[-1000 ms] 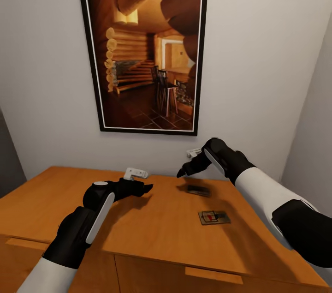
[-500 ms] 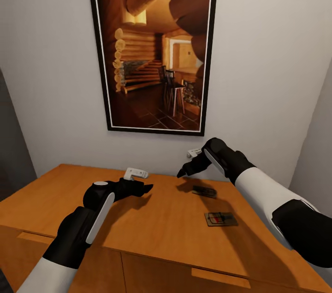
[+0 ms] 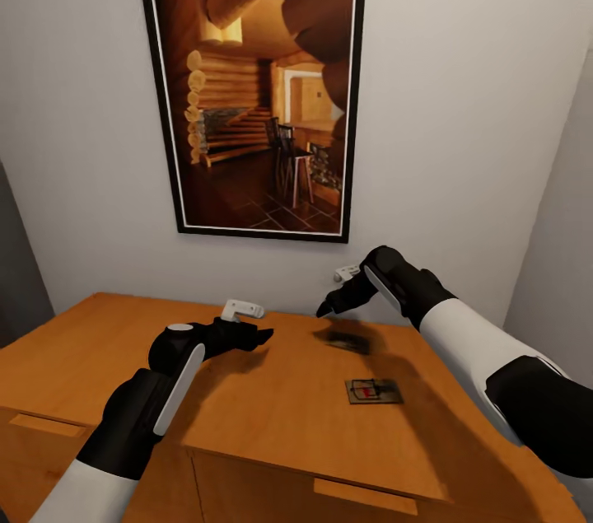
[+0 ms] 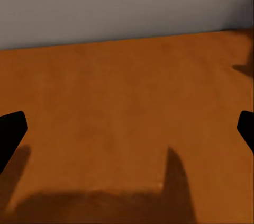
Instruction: Take the four mousetraps from the cabinet in the bathroom and place them on the bathroom floor. Make sure all four end up on the same floor surface, and ensure that at least two of them are either under or directly next to the same bathroom sink.
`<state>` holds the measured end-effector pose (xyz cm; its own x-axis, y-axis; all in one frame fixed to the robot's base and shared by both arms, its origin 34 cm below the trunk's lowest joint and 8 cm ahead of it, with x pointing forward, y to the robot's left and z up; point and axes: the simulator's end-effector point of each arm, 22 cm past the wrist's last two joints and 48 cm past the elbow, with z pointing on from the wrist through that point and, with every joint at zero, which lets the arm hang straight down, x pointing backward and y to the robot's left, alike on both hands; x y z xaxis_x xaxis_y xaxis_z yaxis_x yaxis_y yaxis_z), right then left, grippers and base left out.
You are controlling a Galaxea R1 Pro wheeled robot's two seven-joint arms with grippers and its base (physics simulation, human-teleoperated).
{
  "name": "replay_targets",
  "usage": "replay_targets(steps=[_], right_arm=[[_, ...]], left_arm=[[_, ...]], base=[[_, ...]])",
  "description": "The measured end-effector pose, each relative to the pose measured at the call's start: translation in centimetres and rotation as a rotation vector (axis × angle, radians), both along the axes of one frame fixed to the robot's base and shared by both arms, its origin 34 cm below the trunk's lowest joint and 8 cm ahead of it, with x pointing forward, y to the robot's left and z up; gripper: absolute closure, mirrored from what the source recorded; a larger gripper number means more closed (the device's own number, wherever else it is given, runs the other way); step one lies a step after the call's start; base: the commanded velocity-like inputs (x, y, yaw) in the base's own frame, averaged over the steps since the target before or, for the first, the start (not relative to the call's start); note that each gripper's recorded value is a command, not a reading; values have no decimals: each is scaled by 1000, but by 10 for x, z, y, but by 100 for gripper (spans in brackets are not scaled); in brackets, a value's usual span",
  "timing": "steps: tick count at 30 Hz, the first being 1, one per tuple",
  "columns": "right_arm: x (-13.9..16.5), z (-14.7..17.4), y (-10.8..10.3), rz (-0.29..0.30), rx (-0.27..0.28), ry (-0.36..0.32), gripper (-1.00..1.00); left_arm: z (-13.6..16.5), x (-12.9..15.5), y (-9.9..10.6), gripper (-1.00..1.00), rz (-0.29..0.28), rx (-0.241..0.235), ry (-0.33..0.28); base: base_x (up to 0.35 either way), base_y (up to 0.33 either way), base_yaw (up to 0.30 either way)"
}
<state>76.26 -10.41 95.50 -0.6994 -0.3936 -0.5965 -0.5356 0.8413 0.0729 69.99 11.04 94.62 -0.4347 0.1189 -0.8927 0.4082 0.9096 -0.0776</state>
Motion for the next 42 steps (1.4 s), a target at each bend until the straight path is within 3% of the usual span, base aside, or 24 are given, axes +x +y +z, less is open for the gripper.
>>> replay_targets(steps=[42], right_arm=[[0,0,-1,-2,-5,-2,-100]], left_arm=[[0,0,1,-100,1,1,-1]], base=[[0,-25,0]])
